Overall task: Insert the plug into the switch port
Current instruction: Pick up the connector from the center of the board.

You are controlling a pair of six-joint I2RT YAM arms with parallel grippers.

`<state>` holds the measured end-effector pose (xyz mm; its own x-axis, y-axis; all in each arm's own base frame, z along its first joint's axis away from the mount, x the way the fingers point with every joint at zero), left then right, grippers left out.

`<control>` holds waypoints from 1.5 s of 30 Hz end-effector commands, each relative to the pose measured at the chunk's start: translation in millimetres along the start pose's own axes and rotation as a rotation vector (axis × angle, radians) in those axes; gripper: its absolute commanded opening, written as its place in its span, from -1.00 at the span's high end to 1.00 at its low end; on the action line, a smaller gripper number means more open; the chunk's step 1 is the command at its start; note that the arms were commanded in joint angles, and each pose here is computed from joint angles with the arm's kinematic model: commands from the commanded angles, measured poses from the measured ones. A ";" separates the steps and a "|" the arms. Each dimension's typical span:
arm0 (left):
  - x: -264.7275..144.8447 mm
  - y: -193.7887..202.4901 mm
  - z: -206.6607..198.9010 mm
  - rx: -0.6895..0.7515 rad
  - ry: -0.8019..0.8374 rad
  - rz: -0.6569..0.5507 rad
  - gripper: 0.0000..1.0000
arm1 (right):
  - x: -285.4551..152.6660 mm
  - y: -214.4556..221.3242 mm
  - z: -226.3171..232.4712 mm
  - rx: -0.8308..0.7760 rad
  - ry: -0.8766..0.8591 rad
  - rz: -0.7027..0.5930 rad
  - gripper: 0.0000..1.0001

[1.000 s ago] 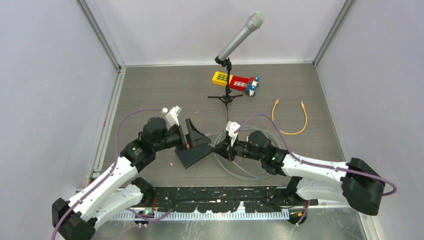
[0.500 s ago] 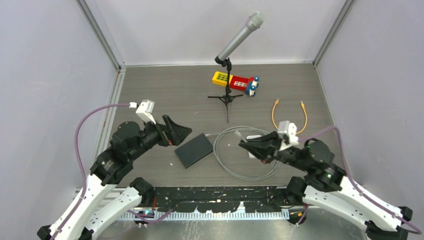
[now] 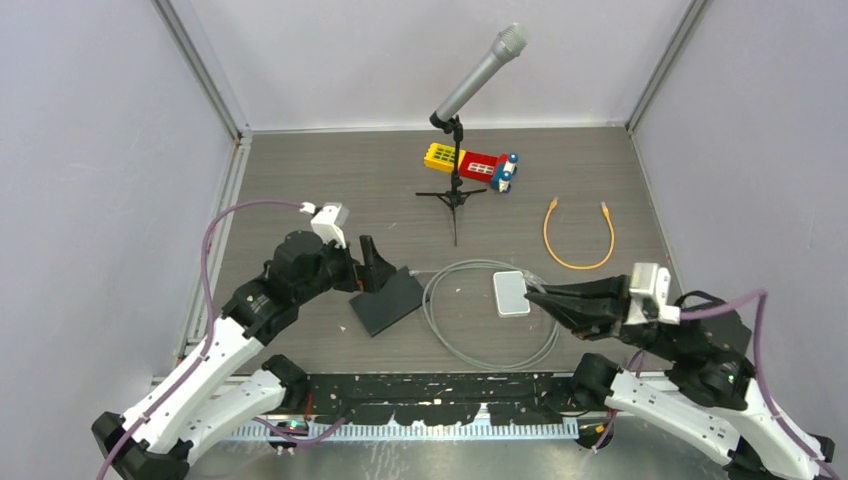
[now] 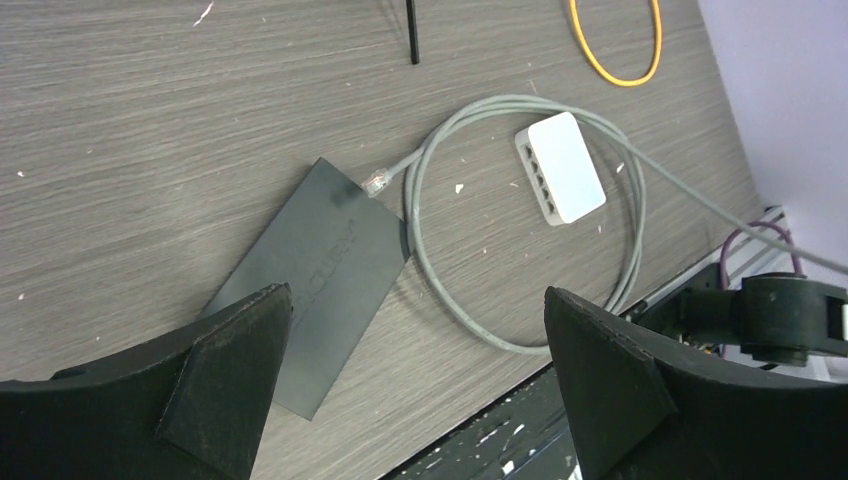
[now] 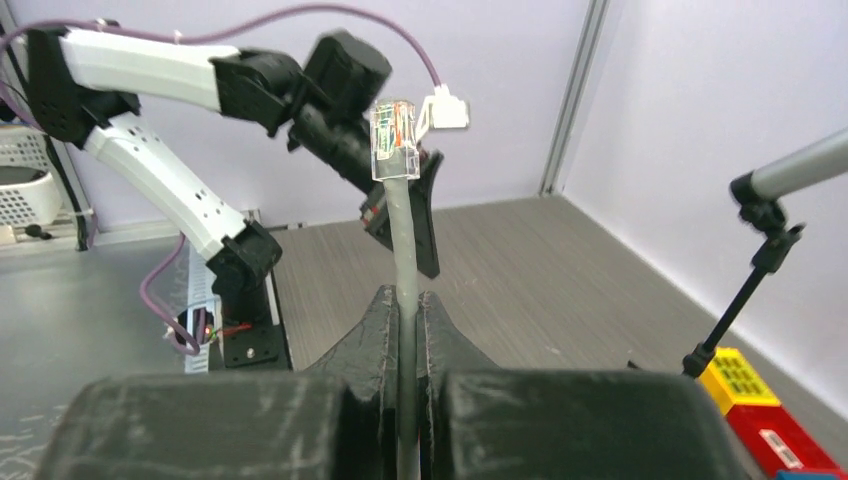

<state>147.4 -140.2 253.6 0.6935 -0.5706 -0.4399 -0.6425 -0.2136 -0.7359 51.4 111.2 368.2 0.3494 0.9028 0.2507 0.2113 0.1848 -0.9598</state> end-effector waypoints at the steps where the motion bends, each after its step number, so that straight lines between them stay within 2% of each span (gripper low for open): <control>1: 10.2 -11.5 -6.0 0.077 0.060 -0.059 -0.99 | -21.6 -34.9 2.8 -0.077 -0.014 -0.117 0.99; 11: 30.6 -11.6 -3.9 0.108 0.053 -0.036 -0.99 | -37.6 -54.3 4.9 -0.136 -0.019 -0.190 0.99; 20: 48.7 -12.3 -6.8 0.098 0.057 0.013 -0.99 | -56.9 -71.1 4.3 -0.125 0.052 -0.369 0.99; 27: 57.4 -10.0 -9.4 0.076 0.084 0.034 -0.99 | -84.5 -83.9 10.6 -0.112 0.045 -0.479 0.99; 32: 55.4 -15.0 -18.4 0.070 0.138 0.031 -0.99 | -89.1 -86.6 11.6 -0.102 0.029 -0.465 0.99; 36: 35.4 -42.5 -48.0 0.095 0.294 -0.038 -0.99 | -69.6 -67.9 0.1 -0.075 0.104 -0.301 0.99; 42: -23.7 -89.3 -94.1 0.156 0.520 -0.199 -0.99 | -18.4 -25.2 -14.4 -0.042 0.136 0.114 0.99; 45: -57.1 -99.9 -108.1 0.158 0.609 -0.266 -0.99 | 0.3 -8.6 -17.8 -0.037 0.134 0.214 0.99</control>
<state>166.2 -183.4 347.8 0.5578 -0.8195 -0.1311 -0.5110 -0.2147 -0.8323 48.0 83.8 403.9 0.4496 0.8558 0.2557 0.2503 0.1542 -0.9558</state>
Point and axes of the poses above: each gripper's point midway between its finger pads, its own x axis out along the fingers, its own z axis along the line the jaws close on, y = z × x, the point moved 8 cm from there along -x, back along the fingers, and after that the axes turned 3 degrees about -x, right-handed, at the moved point
